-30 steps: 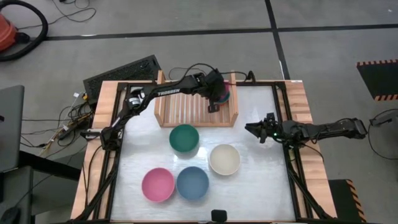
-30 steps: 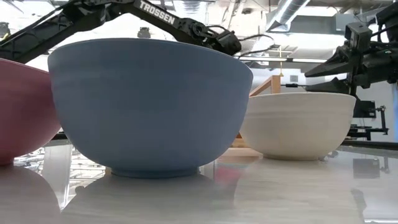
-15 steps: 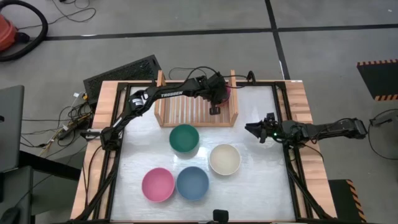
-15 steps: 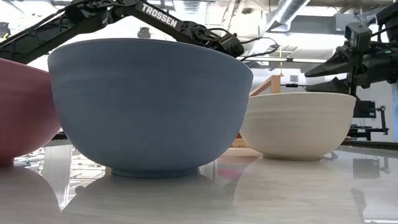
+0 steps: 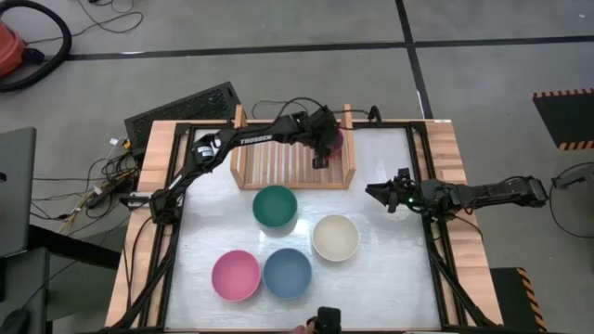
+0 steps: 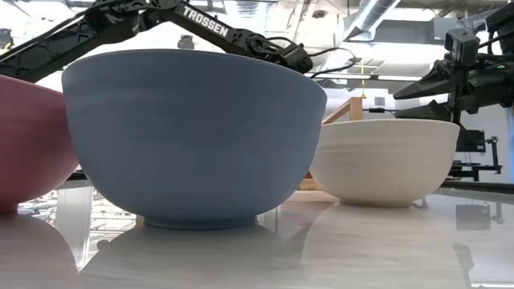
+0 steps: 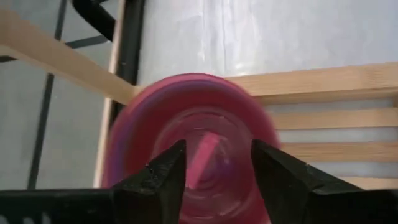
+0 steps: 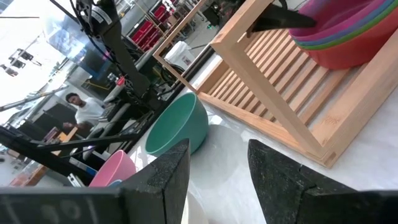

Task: Place and stack bowls onto a shelf
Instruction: Stack the small light pink bowl on top of the small light blue bowl on the shelf

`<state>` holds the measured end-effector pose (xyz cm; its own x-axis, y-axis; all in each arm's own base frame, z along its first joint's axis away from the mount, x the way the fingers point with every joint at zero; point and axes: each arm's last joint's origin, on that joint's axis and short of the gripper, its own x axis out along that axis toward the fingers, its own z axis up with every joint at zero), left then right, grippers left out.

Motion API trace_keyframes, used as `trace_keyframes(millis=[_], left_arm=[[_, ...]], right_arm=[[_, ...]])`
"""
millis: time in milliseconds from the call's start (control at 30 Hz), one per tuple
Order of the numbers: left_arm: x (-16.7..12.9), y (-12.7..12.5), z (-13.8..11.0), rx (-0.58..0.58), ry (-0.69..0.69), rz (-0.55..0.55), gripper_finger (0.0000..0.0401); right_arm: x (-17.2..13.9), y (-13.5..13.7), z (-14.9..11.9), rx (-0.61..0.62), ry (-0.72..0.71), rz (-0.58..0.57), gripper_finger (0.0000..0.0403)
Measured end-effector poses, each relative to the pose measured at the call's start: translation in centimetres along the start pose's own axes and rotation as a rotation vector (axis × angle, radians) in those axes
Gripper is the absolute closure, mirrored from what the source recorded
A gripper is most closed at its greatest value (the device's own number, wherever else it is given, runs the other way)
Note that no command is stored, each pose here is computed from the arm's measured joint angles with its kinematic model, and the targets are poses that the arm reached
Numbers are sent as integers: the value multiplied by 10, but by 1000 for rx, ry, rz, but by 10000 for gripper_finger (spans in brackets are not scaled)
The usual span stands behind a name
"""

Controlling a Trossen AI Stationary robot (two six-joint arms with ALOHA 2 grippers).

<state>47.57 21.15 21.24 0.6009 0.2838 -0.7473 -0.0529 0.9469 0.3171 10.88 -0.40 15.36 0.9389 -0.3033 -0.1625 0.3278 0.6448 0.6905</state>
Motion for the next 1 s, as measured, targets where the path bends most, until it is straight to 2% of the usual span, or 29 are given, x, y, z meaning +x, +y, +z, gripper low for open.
trace_keyframes(millis=[267, 467, 667, 767, 1000], left_arm=[[-6, 20, -1, -20, 23, 125, 230], [-36, 15, 17, 27, 8, -52, 230], [-45, -11, 21, 201, 42, -248, 235], [-38, -20, 17, 202, 46, -324, 256], [-4, -23, 2, 236, 128, -267, 351]], right_arm=[[0, 0, 0, 3, 0, 0, 214], [0, 0, 0, 11, 0, 0, 214], [0, 0, 0, 3, 1, 0, 214], [0, 0, 0, -2, 1, 0, 214], [0, 0, 0, -2, 1, 1, 214]])
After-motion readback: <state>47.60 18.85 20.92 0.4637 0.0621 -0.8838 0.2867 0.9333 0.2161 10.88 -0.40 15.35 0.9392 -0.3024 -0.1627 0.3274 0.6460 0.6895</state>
